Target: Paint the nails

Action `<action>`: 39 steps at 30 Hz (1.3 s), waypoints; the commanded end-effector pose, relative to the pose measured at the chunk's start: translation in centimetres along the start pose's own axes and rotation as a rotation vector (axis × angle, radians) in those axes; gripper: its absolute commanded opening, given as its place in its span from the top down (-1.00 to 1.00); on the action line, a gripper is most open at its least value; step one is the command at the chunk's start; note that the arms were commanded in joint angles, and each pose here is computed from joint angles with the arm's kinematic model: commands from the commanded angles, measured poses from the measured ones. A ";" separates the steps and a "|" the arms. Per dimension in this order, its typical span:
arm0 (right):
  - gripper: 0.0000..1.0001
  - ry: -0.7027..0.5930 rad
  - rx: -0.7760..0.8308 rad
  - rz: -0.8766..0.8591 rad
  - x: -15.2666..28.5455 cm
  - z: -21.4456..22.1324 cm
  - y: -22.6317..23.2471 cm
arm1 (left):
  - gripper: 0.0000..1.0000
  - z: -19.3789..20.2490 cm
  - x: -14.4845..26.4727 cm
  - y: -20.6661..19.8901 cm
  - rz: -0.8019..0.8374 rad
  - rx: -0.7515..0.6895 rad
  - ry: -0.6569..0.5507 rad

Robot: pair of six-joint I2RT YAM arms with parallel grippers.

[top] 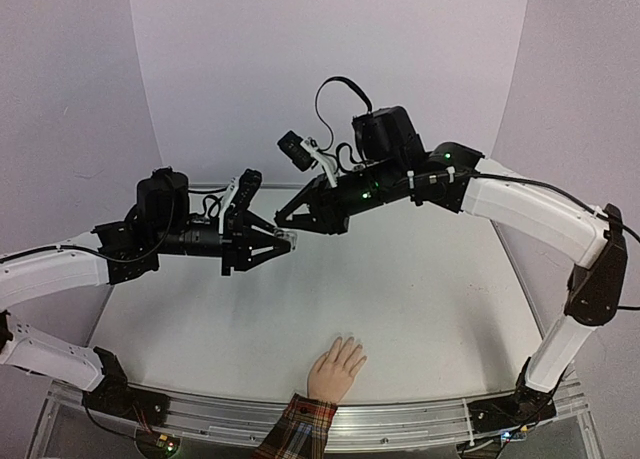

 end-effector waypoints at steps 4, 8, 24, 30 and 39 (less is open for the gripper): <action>1.00 -0.032 -0.098 0.399 2.3 3.0 -1.3 | -0.98 -1.4 0.7 0.7 -0.156 -0.056 -0.067; 1.00 -0.086 -0.168 0.661 3.4 6.8 -3.5 | -0.99 -0.6 1.3 0.8 -0.209 -0.046 -0.058; 1.00 -0.127 -0.513 1.189 5.3 23.7 -12.5 | -0.99 0.2 2.9 0.4 -0.290 0.010 -0.107; 0.90 -0.099 -0.540 1.207 4.4 25.5 -13.3 | -0.98 0.1 2.9 0.3 -0.280 0.013 -0.112; 0.75 -0.040 -0.562 1.199 3.3 27.0 -13.9 | -0.98 -0.1 3.2 0.1 -0.272 0.007 -0.124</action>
Point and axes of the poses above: each gripper's point midway between its finger pads, its own x axis back along the fingers, its own y axis along the line the jaws close on, z = x × y, the point moved 10 cm from there along x, back along the fingers, and after that the axes turned 2 degrees about x, right-handed, at the moved point
